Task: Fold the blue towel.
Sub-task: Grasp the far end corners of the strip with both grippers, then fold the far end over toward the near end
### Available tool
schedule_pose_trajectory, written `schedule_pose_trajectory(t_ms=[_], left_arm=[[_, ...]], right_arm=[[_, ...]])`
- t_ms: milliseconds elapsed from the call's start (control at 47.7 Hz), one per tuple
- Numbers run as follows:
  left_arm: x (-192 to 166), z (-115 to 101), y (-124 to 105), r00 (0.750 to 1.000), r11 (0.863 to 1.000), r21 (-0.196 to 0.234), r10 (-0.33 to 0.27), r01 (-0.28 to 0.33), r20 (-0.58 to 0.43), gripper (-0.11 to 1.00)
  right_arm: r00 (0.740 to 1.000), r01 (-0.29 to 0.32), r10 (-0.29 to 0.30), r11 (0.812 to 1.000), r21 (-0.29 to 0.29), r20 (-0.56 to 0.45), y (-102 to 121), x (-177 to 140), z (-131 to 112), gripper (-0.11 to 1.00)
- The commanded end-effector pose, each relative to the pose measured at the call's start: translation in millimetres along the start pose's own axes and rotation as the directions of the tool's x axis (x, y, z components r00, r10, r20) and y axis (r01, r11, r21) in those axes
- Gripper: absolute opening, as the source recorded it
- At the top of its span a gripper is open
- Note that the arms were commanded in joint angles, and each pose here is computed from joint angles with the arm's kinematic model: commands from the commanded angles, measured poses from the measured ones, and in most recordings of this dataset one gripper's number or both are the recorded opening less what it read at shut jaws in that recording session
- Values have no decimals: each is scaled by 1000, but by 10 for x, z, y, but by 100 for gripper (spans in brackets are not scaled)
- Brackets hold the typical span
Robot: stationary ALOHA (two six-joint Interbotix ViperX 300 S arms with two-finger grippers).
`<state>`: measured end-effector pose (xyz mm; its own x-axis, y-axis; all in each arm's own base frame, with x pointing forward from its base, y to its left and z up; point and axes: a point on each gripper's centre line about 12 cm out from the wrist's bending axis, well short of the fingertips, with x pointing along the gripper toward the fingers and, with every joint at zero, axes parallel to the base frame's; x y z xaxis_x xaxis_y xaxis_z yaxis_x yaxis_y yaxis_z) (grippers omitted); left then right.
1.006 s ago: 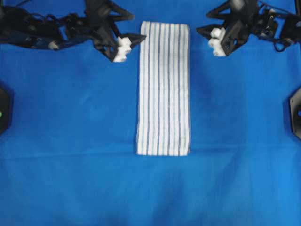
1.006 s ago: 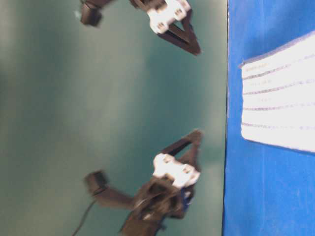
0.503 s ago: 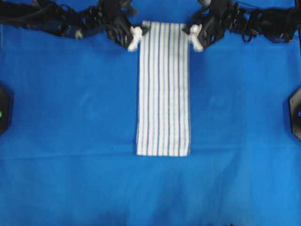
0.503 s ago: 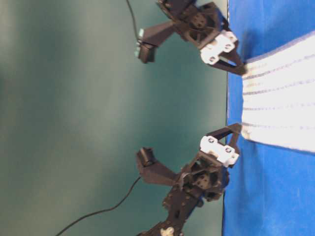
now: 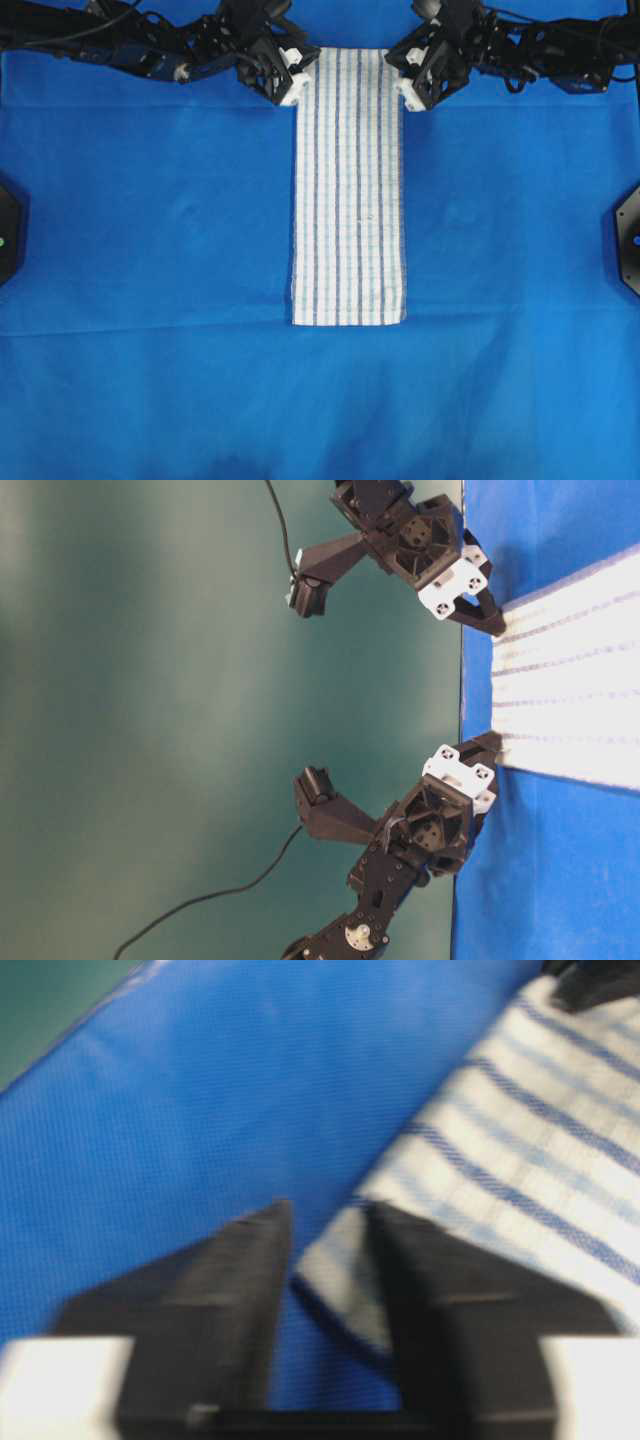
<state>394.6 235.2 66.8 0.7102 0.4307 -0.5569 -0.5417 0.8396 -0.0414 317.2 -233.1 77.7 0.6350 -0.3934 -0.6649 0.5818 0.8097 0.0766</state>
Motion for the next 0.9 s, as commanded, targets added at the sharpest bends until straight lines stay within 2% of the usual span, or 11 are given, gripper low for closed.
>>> schedule_pose_trajectory(t_ms=[0,84,293,629,880], left_arm=[[-22,86,-40,1000,1000,23,-8,7,21,15],[-22,87,-47,1000,999,31,-9,8,23,2],[-39,117,-56,1000,999,38,-11,10,29,2],[-278,422,-85,996,999,51,-18,13,91,2],[-370,425,-105,995,998,55,-22,17,94,2]], right_arm=[[1000,-4,4,1000,-1,16,22,-23,62,5],[1000,-6,6,1000,7,18,34,-26,67,5],[1000,1,-1,1000,20,15,30,-70,91,5],[997,3,-4,1000,15,72,49,-327,267,5],[997,1,-2,1000,14,77,64,-389,257,5]])
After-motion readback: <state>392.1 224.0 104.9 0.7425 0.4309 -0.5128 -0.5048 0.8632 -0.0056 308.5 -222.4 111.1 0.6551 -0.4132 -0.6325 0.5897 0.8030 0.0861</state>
